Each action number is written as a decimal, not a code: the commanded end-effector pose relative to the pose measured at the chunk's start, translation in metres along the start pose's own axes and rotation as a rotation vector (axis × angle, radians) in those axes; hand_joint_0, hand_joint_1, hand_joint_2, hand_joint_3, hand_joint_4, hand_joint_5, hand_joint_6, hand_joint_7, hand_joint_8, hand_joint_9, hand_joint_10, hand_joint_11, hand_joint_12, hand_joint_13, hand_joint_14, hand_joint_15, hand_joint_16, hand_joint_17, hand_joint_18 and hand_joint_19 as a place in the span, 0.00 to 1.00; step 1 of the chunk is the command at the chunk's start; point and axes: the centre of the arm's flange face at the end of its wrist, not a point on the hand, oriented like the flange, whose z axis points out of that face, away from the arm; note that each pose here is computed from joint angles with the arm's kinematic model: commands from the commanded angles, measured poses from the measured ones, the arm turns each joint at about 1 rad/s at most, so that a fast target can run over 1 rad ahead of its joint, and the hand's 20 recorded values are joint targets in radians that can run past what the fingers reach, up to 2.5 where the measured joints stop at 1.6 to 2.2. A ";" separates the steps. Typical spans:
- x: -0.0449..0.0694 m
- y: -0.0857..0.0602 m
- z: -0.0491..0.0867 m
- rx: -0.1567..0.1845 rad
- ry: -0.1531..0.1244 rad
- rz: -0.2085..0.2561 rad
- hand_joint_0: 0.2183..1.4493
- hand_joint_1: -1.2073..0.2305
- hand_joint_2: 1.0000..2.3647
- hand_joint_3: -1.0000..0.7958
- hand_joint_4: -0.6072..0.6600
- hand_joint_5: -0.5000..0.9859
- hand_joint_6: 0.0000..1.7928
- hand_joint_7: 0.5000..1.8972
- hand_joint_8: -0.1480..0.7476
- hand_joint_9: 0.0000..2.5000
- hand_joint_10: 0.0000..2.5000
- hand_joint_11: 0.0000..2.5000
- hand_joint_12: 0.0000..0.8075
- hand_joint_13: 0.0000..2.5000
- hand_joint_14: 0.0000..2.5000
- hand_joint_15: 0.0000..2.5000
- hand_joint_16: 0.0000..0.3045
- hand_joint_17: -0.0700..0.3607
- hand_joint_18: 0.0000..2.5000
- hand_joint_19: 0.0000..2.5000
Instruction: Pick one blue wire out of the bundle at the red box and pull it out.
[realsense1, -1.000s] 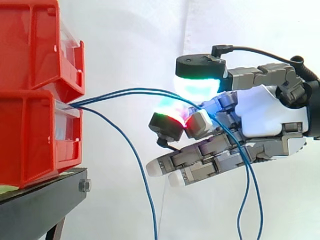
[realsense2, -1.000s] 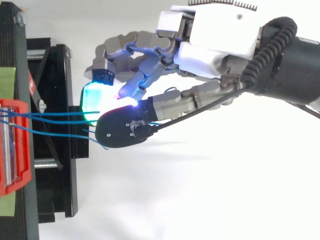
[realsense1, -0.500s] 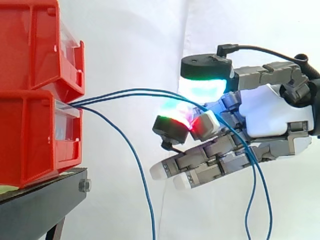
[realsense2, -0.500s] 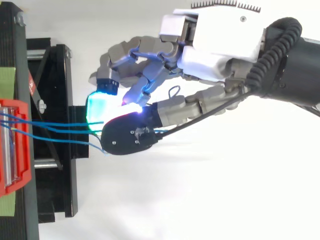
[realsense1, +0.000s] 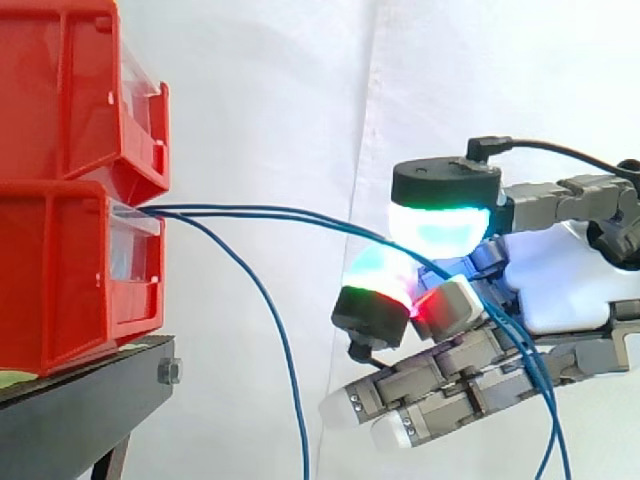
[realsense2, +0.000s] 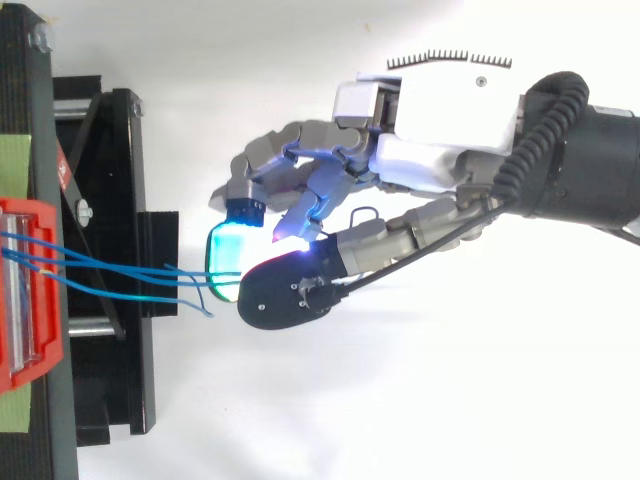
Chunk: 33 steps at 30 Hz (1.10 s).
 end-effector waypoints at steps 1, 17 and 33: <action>0.002 -0.001 0.000 -0.002 0.026 0.068 0.27 0.33 0.02 0.59 0.77 0.25 0.45 0.43 0.59 0.38 0.01 0.41 0.60 0.10 0.00 0.04 0.26 0.58 0.10 0.09; -0.005 -0.003 -0.002 0.027 0.035 0.213 0.25 0.37 0.00 0.55 0.75 0.24 0.46 0.38 0.60 0.37 0.01 0.41 0.60 0.08 0.00 0.05 0.26 0.58 0.07 0.12; -0.006 -0.001 -0.002 0.024 0.031 0.188 0.23 0.39 0.01 0.40 0.70 0.25 0.40 0.49 0.54 0.35 0.01 0.40 0.53 0.08 0.00 0.04 0.22 0.51 0.06 0.12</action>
